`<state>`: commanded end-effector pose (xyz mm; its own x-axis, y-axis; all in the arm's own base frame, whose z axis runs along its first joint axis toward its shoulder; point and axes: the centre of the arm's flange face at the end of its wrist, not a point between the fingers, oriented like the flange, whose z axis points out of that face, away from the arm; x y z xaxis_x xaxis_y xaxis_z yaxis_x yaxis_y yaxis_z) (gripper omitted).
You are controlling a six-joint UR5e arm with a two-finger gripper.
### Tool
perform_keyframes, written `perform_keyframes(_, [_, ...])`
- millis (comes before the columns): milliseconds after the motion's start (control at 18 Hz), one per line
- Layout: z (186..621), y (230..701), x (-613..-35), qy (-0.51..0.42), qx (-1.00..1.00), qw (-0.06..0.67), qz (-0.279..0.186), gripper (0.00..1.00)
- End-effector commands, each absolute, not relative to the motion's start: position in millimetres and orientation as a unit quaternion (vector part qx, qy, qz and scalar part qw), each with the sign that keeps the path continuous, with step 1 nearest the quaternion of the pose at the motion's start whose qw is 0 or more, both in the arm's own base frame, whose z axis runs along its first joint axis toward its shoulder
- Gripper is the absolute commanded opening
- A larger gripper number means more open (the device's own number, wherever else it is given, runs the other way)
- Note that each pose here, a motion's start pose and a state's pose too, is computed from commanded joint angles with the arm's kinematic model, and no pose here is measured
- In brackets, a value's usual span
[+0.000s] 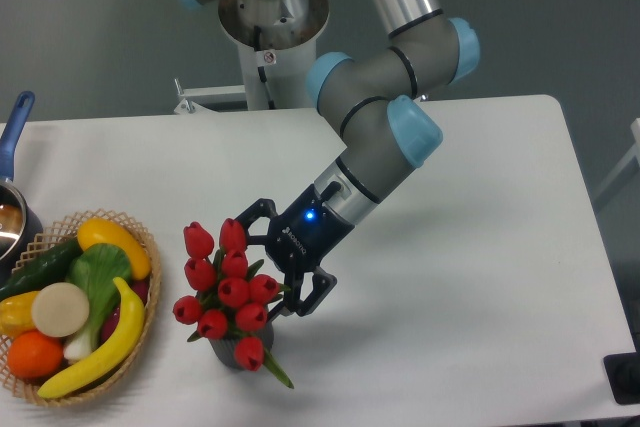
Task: Pick up the flowers from the vase
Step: 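Lower the open gripper around the tulip stems above the vase, then close the gripper on the tulip stems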
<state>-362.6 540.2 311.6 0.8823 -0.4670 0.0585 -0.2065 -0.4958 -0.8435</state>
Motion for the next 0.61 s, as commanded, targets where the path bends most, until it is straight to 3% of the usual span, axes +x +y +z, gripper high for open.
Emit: perform_keyframes(611, [305.6,555.3,-353.1,0.204,-0.839,0.477,-0.163,1.0])
